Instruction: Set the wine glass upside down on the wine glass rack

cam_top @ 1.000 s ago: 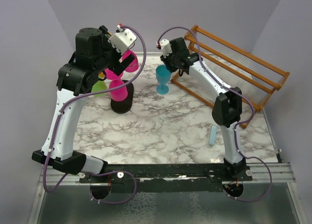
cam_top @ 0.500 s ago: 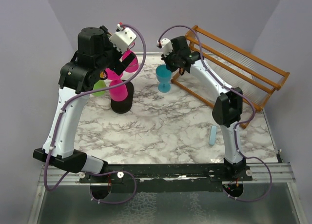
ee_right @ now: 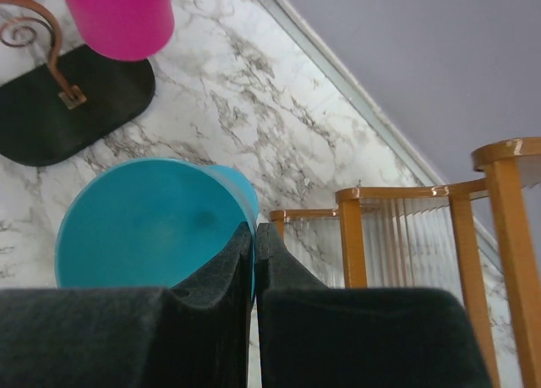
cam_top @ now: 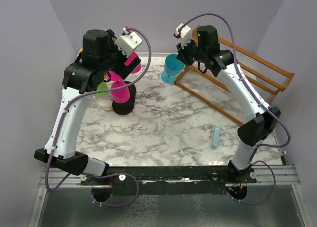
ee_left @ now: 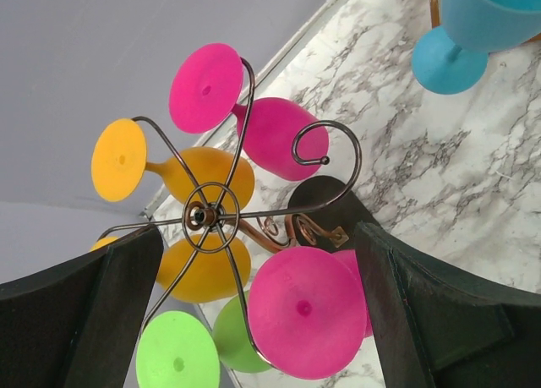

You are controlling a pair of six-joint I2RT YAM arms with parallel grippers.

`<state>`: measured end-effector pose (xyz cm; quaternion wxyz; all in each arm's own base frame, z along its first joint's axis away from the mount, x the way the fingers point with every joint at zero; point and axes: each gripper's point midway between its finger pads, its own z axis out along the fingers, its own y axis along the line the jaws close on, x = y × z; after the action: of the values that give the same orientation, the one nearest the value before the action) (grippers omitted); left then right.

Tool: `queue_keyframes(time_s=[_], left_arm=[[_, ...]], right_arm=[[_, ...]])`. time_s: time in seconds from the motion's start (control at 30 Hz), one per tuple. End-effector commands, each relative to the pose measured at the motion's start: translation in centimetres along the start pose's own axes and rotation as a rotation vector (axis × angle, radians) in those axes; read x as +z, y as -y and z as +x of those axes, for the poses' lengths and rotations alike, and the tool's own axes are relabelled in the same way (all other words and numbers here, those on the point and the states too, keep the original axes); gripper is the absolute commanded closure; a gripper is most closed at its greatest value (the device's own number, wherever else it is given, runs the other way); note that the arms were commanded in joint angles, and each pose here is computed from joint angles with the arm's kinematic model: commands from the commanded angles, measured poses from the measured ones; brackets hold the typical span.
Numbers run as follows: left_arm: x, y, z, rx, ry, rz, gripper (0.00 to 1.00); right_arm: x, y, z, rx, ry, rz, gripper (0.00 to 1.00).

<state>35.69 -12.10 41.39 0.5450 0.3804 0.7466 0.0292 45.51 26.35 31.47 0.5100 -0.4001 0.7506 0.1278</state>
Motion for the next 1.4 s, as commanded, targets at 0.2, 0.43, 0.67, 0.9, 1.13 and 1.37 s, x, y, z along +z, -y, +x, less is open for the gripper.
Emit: queue_keyframes(time_s=[0.2,0.43,0.67,0.9,1.13,1.37], left_arm=[[-0.4,0.0,-4.0,-0.181,0.188,0.010,0.01],[-0.2,2.0,-7.9,-0.366,0.355,0.146,0.01],[0.9,5.6,-10.8,-0.608,0.435,0.403,0.01],[2.1,9.4,-11.7,-0.829,0.423,0.691,0.03],[3.2,11.7,-11.2,-0.967,0.374,0.857,0.17],[3.6,13.3,-10.7,-0.988,0.349,0.921,0.28]], right_arm=[[-10.6,-0.7,-7.5,-0.084,0.272,0.033,0.98],[-18.0,-0.7,-11.3,-0.128,0.447,0.132,0.98],[-22.7,-1.6,-12.6,-0.133,0.522,0.153,0.98],[-25.1,-3.3,-12.3,-0.124,0.566,0.107,0.98],[-25.3,-4.3,-12.1,-0.099,0.584,0.043,0.98],[-24.5,-4.8,-12.1,-0.086,0.581,-0.002,0.98]])
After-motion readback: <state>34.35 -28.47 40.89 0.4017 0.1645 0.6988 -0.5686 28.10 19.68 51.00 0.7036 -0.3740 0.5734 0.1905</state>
